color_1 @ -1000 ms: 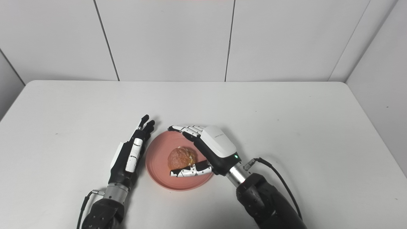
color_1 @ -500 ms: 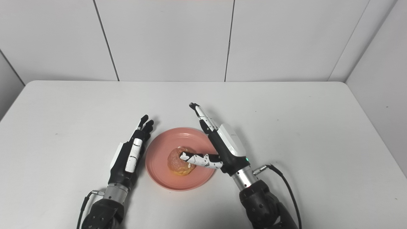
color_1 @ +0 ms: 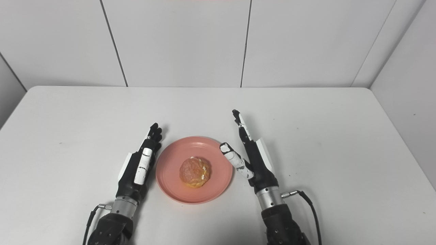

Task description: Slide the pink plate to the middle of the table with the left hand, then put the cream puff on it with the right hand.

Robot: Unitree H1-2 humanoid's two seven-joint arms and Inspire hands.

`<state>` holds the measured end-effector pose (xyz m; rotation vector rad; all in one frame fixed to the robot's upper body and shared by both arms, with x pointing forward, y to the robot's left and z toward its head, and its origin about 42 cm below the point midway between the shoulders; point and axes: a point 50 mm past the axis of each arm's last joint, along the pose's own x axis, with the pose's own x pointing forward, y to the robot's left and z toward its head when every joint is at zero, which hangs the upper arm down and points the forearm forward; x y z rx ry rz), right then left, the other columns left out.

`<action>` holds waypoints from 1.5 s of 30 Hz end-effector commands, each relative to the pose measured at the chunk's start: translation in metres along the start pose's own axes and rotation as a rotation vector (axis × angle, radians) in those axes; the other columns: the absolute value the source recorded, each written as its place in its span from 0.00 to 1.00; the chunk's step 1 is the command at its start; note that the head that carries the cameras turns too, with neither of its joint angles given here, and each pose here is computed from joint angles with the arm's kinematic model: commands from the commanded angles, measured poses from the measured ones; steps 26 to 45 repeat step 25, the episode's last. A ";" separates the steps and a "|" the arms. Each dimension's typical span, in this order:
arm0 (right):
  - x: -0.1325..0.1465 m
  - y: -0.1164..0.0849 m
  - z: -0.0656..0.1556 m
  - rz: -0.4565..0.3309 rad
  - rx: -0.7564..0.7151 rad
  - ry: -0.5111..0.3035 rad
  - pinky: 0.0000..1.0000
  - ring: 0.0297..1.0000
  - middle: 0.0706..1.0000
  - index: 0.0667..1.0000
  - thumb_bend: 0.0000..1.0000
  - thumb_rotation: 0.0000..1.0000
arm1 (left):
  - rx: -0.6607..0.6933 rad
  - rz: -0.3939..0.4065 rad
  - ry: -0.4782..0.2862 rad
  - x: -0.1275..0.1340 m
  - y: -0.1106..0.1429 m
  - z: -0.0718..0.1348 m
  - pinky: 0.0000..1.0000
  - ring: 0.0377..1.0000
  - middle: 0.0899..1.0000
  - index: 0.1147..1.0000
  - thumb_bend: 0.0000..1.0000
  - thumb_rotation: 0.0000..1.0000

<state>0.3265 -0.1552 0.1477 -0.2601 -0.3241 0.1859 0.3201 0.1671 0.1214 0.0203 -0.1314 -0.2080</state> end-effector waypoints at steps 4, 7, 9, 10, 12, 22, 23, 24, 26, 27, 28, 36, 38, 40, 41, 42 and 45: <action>0.001 -0.002 0.013 -0.044 0.104 -0.013 1.00 1.00 1.00 1.00 0.55 1.00 | -0.017 0.028 -0.005 -0.008 -0.004 -0.007 1.00 1.00 1.00 1.00 0.58 1.00; -0.002 0.001 0.012 -0.068 0.170 0.028 1.00 1.00 1.00 1.00 0.55 1.00 | -0.021 0.041 -0.014 -0.009 -0.005 -0.008 1.00 1.00 1.00 1.00 0.57 1.00; -0.004 0.003 0.012 -0.076 0.198 0.041 1.00 1.00 1.00 1.00 0.54 0.99 | -0.034 0.052 -0.016 -0.010 -0.006 -0.009 1.00 1.00 1.00 1.00 0.58 1.00; -0.005 0.004 0.011 -0.075 0.203 0.045 1.00 1.00 1.00 1.00 0.54 0.99 | -0.036 0.056 -0.025 -0.010 -0.006 -0.010 1.00 1.00 1.00 1.00 0.58 1.00; -0.005 0.006 0.009 -0.076 0.213 0.052 1.00 1.00 1.00 1.00 0.54 1.00 | -0.041 0.061 -0.036 -0.008 -0.006 -0.012 1.00 1.00 1.00 1.00 0.58 1.00; -0.005 0.011 0.001 -0.071 0.367 0.111 1.00 1.00 1.00 1.00 0.56 0.99 | -0.048 0.074 -0.048 -0.010 -0.005 -0.014 1.00 1.00 1.00 1.00 0.61 1.00; -0.004 0.011 0.000 -0.068 0.362 0.106 1.00 1.00 1.00 1.00 0.57 1.00 | -0.052 0.077 -0.050 -0.010 -0.006 -0.013 1.00 1.00 1.00 1.00 0.60 1.00; -0.004 0.011 -0.001 -0.063 0.360 0.107 1.00 1.00 1.00 1.00 0.58 1.00 | -0.053 0.075 -0.050 -0.011 -0.006 -0.013 1.00 1.00 1.00 1.00 0.59 1.00; -0.004 0.011 -0.002 -0.060 0.359 0.107 1.00 1.00 1.00 1.00 0.58 1.00 | -0.054 0.074 -0.049 -0.011 -0.006 -0.013 1.00 1.00 1.00 1.00 0.59 1.00; -0.004 0.011 -0.002 -0.060 0.359 0.107 1.00 1.00 1.00 1.00 0.58 1.00 | -0.054 0.074 -0.049 -0.011 -0.006 -0.013 1.00 1.00 1.00 1.00 0.59 1.00; -0.004 0.011 -0.002 -0.060 0.359 0.107 1.00 1.00 1.00 1.00 0.58 1.00 | -0.054 0.074 -0.049 -0.011 -0.006 -0.013 1.00 1.00 1.00 1.00 0.59 1.00; -0.004 0.011 -0.002 -0.060 0.359 0.107 1.00 1.00 1.00 1.00 0.58 1.00 | -0.054 0.074 -0.049 -0.011 -0.006 -0.013 1.00 1.00 1.00 1.00 0.59 1.00; -0.004 0.011 -0.002 -0.060 0.359 0.107 1.00 1.00 1.00 1.00 0.58 1.00 | -0.054 0.074 -0.049 -0.011 -0.006 -0.013 1.00 1.00 1.00 1.00 0.59 1.00; -0.004 0.011 -0.002 -0.060 0.359 0.107 1.00 1.00 1.00 1.00 0.58 1.00 | -0.054 0.074 -0.049 -0.011 -0.006 -0.013 1.00 1.00 1.00 1.00 0.59 1.00; -0.004 0.011 -0.002 -0.060 0.359 0.107 1.00 1.00 1.00 1.00 0.58 1.00 | -0.054 0.074 -0.049 -0.011 -0.006 -0.013 1.00 1.00 1.00 1.00 0.59 1.00; -0.004 0.011 -0.002 -0.060 0.359 0.107 1.00 1.00 1.00 1.00 0.58 1.00 | -0.054 0.074 -0.049 -0.011 -0.006 -0.013 1.00 1.00 1.00 1.00 0.59 1.00; -0.004 0.011 -0.002 -0.060 0.359 0.107 1.00 1.00 1.00 1.00 0.58 1.00 | -0.054 0.074 -0.049 -0.011 -0.006 -0.013 1.00 1.00 1.00 1.00 0.59 1.00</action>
